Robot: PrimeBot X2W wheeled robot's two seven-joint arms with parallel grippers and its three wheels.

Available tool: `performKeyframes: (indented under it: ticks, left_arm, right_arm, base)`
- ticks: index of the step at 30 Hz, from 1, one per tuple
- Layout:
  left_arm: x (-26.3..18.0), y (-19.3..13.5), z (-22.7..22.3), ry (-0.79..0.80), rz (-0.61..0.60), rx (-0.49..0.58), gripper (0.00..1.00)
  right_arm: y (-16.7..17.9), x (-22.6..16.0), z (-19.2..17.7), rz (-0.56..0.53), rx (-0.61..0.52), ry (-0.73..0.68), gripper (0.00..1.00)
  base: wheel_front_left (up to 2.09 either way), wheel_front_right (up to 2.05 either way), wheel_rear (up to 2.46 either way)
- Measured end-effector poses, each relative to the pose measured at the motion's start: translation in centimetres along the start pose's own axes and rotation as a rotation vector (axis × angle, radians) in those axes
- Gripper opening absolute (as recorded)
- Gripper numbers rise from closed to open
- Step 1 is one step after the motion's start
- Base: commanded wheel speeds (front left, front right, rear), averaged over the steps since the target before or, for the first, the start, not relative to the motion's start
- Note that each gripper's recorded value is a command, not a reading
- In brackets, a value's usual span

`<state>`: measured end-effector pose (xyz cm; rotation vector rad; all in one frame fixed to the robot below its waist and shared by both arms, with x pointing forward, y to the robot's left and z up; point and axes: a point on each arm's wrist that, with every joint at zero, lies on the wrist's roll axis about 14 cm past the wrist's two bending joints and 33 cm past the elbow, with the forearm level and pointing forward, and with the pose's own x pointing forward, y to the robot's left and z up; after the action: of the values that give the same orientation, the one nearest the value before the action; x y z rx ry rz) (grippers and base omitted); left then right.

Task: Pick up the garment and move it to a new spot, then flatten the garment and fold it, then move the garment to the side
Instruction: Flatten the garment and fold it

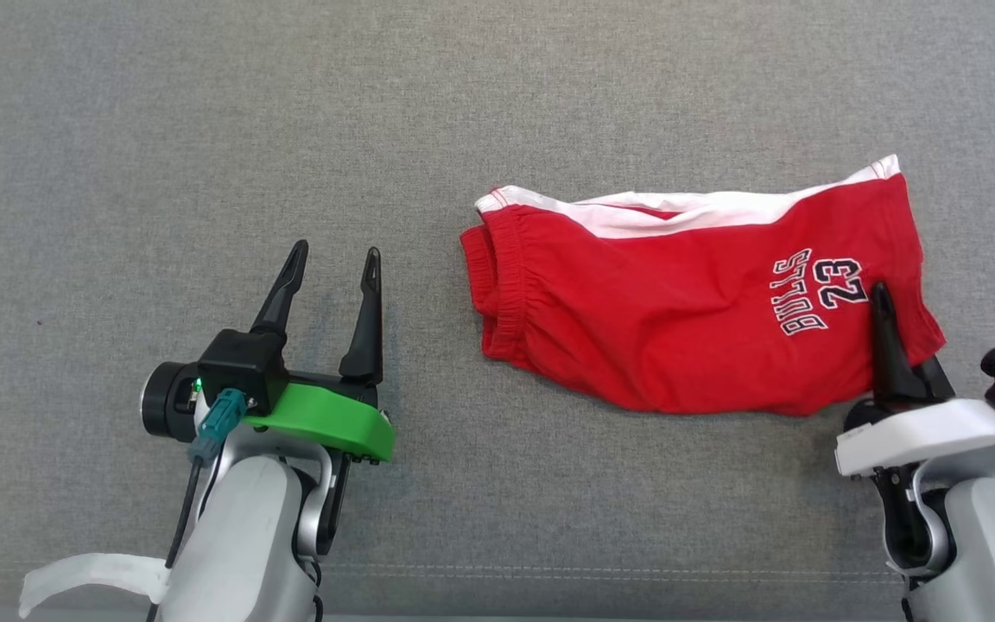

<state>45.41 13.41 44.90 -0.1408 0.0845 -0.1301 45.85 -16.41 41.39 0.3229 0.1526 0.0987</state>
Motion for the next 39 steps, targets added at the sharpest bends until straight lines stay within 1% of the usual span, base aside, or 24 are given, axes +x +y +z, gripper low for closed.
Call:
performKeyframes:
  ticks: [2,4,7,11,15,17,20,21,22,23,29,33,35,37,38,39]
  left_arm:
    - [-0.1,0.0,0.2,-0.004,0.001,0.001,1.0]
    - [-0.1,0.0,0.4,-0.009,0.001,0.002,1.0]
    - [-0.2,0.1,0.6,-0.013,0.003,0.002,1.0]
    - [-0.3,0.1,0.6,-0.013,0.004,0.003,1.0]
    - [-0.5,-0.1,0.4,-0.008,-0.004,0.002,1.0]
    - [-0.7,-0.1,0.4,-0.006,-0.005,0.002,1.0]
    - [-0.9,0.0,0.4,-0.003,0.0,-0.001,1.0]
    - [-1.0,0.1,0.3,-0.002,0.005,-0.002,1.0]
    - [-1.0,0.3,0.3,0.0,0.009,-0.001,1.0]
    - [-1.1,0.4,0.2,0.002,0.012,-0.001,1.0]
    - [-1.1,0.7,-0.2,0.013,0.023,-0.003,1.0]
    - [-1.0,0.6,-0.1,0.01,0.024,-0.005,1.0]
    - [-1.0,0.7,0.1,0.004,0.03,-0.005,1.0]
    - [-0.9,0.8,0.3,-0.001,0.035,-0.004,1.0]
    - [-0.9,0.8,0.3,-0.001,0.035,-0.004,1.0]
    - [-0.9,0.9,0.4,-0.005,0.036,-0.002,1.0]
  right_arm:
    - [1.5,0.7,1.1,0.044,-0.006,-0.035,0.0]
    - [3.8,1.4,2.7,0.108,-0.008,-0.08,0.0]
    - [8.5,2.0,4.3,0.237,-0.012,-0.119,0.0]
    - [15.1,1.8,5.2,0.412,0.014,-0.13,0.0]
    - [20.3,1.3,4.3,0.558,0.036,-0.085,0.0]
    - [21.7,1.1,2.9,0.596,0.04,-0.036,0.0]
    - [22.7,1.1,0.3,0.623,0.036,0.053,0.0]
    - [23.1,1.0,-0.6,0.632,0.032,0.086,0.08]
    - [23.5,0.9,-1.0,0.645,0.035,0.095,0.64]
    - [24.0,0.8,-1.4,0.66,0.04,0.105,1.0]
    - [27.0,-0.6,-2.9,0.763,0.072,0.162,1.0]
    - [28.8,-1.8,-1.6,0.831,0.109,0.114,1.0]
    - [28.2,-1.6,0.5,0.84,0.099,0.032,1.0]
    - [26.7,-1.2,2.4,0.807,0.106,-0.038,1.0]
    - [26.7,-1.2,2.4,0.807,0.106,-0.038,1.0]
    - [25.8,-0.9,3.2,0.781,0.103,-0.07,1.0]
  base:
    - [0.0,0.0,0.0]
    - [0.0,0.0,0.0]
    - [0.0,0.0,0.0]
    - [0.0,0.0,0.0]
    - [0.0,0.0,0.0]
    - [0.0,0.0,0.0]
    - [0.0,0.0,0.0]
    - [0.0,0.0,0.0]
    - [0.0,0.0,0.0]
    - [0.0,0.0,0.0]
    - [0.0,0.0,0.0]
    - [0.0,0.0,0.0]
    - [0.0,0.0,0.0]
    - [0.0,0.0,0.0]
    - [0.0,0.0,0.0]
    - [0.0,0.0,0.0]
